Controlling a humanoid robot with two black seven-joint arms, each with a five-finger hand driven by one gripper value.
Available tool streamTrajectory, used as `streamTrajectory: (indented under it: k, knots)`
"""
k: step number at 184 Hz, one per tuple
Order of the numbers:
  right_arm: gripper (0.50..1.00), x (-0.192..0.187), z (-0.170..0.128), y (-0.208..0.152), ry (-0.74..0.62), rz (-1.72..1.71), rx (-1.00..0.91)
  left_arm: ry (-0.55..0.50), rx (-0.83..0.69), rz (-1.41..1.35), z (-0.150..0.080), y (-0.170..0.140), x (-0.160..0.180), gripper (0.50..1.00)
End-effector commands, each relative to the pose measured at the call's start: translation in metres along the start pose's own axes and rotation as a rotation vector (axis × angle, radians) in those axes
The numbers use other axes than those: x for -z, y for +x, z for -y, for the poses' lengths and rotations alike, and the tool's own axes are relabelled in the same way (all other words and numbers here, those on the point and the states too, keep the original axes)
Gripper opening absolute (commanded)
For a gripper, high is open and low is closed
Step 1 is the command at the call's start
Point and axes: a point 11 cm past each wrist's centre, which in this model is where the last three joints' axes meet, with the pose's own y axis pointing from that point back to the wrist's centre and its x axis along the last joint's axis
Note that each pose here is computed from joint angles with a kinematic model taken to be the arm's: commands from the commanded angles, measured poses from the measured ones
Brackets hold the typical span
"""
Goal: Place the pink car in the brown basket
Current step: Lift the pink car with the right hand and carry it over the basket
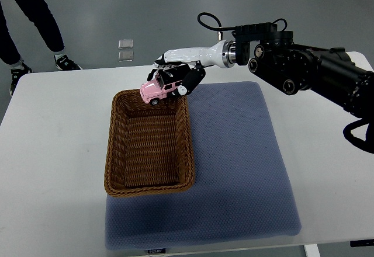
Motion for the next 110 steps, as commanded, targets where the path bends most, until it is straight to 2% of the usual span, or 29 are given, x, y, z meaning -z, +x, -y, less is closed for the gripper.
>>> streamTrajectory:
  k: [1, 38, 110]
  knots:
    - [0.500, -0.003, 0.004, -0.009, -0.020, -0.021, 0.028, 0.000, 0.000, 0.000, 0.000, 0.000, 0.000, 1.000]
    - [0.500, -0.019, 0.004, -0.029, -0.069, -0.041, 0.064, 0.000, 0.000, 0.000, 0.000, 0.000, 0.000, 1.000]
    - [0.500, -0.028, 0.002, -0.035, -0.091, 0.005, 0.041, 0.000, 0.000, 0.000, 0.000, 0.000, 0.000, 1.000]
